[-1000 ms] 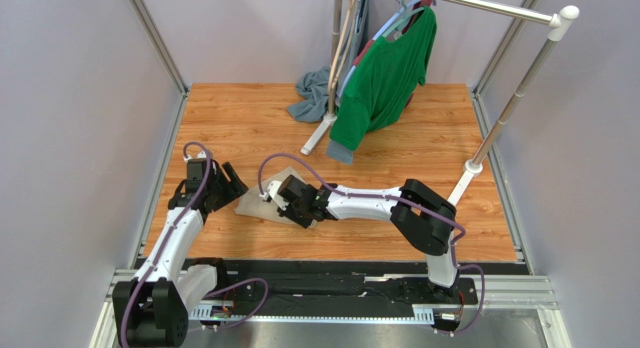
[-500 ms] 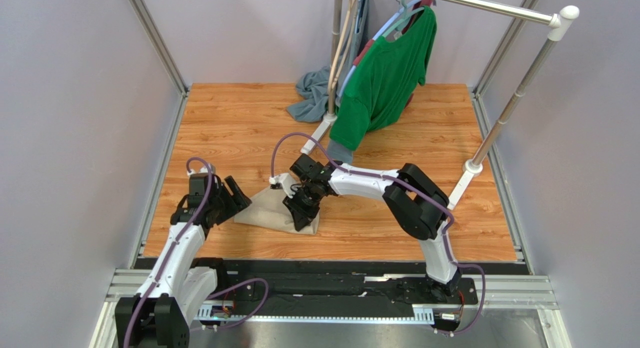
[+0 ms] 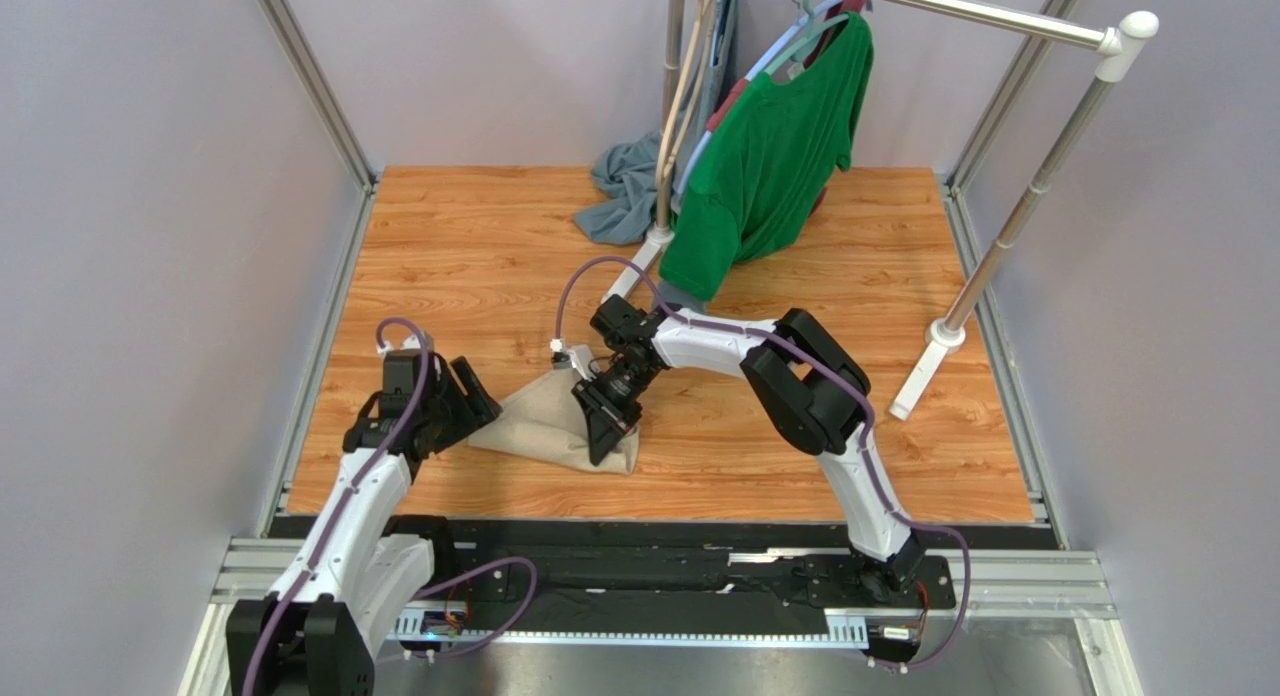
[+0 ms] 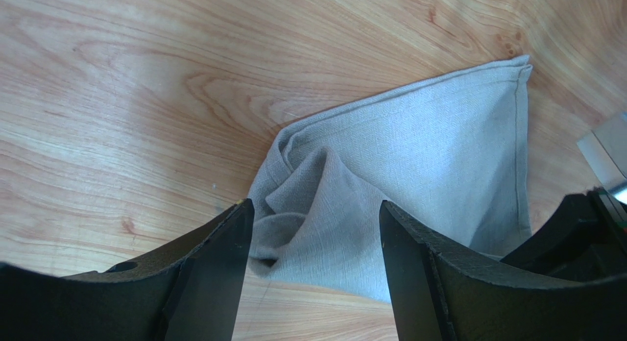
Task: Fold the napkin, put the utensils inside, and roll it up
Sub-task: Roll the napkin with the utensil
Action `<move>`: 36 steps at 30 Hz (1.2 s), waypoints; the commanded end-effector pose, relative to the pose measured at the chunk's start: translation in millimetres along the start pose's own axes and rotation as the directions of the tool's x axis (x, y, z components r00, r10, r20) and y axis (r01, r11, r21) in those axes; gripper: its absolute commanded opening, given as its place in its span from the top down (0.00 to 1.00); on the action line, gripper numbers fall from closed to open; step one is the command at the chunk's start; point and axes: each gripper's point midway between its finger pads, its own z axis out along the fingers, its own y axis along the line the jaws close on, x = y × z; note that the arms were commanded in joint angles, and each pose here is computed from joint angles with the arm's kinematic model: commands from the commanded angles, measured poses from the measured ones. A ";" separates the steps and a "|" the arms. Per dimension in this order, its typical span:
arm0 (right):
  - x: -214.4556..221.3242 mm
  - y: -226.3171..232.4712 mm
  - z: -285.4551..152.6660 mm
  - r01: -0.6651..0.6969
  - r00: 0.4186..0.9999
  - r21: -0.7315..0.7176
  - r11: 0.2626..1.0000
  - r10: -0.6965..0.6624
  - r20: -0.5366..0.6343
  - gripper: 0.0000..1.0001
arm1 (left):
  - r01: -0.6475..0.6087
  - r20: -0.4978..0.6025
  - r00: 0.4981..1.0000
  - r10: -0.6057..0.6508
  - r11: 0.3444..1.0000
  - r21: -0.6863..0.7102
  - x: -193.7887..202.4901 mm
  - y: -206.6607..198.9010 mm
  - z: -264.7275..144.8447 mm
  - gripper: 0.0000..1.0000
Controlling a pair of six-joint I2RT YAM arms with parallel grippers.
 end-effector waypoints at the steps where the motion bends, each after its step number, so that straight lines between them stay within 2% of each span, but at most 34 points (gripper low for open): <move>1: 21.9 -28.8 13.2 -0.097 0.992 0.041 0.994 0.100 -0.079 1.00 | -0.058 0.159 0.986 0.051 0.998 0.037 -37.9 -18.2 -20.0 0.27; 3: 19.6 -31.9 13.2 -0.121 0.990 0.032 0.992 0.123 -0.074 1.00 | -0.060 0.163 0.986 0.048 0.996 0.069 -37.8 -24.0 -20.8 0.27; 7: 18.0 -36.3 8.1 -0.162 0.985 0.015 0.987 0.162 -0.060 1.00 | -0.041 0.083 0.996 0.040 0.999 0.010 -19.0 -9.9 -11.5 0.27; 10: 18.1 -42.4 4.6 -0.192 0.980 0.008 0.981 0.192 -0.052 1.00 | -0.026 0.099 0.995 0.026 1.000 0.000 -18.5 -6.2 -11.1 0.27; 14: 18.8 -47.0 4.4 -0.214 0.976 0.001 0.977 0.214 -0.051 1.00 | -0.028 0.096 0.995 0.023 0.998 0.061 -17.5 -16.5 -5.1 0.28; 18: 18.7 -52.6 6.4 -0.234 0.971 -0.001 0.972 0.233 -0.053 1.00 | -0.006 0.053 0.999 0.000 0.994 0.105 -6.8 -21.8 5.8 0.34; 21: 17.3 -56.2 6.0 -0.246 0.968 0.002 0.969 0.246 -0.048 1.00 | -0.009 0.021 1.000 0.007 0.995 0.100 -0.5 -19.9 9.5 0.44; 22: 16.8 -57.1 5.4 -0.247 0.968 0.005 0.969 0.247 -0.046 1.00 | -0.009 0.023 1.000 0.006 0.996 0.092 -0.8 -18.5 9.2 0.50; 27: 12.0 -57.6 2.4 -0.247 0.969 0.011 0.969 0.247 -0.030 1.00 | -0.018 -0.019 1.000 0.020 0.997 0.080 3.6 -17.4 13.3 0.65; 28: 9.8 -56.4 1.1 -0.240 0.970 0.011 0.971 0.241 -0.023 0.99 | -0.013 -0.054 0.998 0.016 0.998 0.061 9.3 -13.9 16.7 0.74; 31: 1.8 -45.4 -7.9 -0.204 0.979 0.010 0.979 0.204 0.007 0.91 | -0.021 -0.112 0.993 0.023 1.000 0.020 14.3 -8.6 22.2 0.96; 32: 2.5 -42.3 -10.7 -0.199 0.980 0.013 0.980 0.199 0.011 0.79 | -0.030 -0.122 0.992 0.030 1.000 0.002 14.0 -6.1 23.3 1.00; 36: -12.9 -13.2 -31.2 -0.110 0.992 0.050 0.993 0.107 0.062 0.58 | -0.043 -0.174 0.984 0.038 0.999 -0.021 15.6 -5.1 29.3 1.00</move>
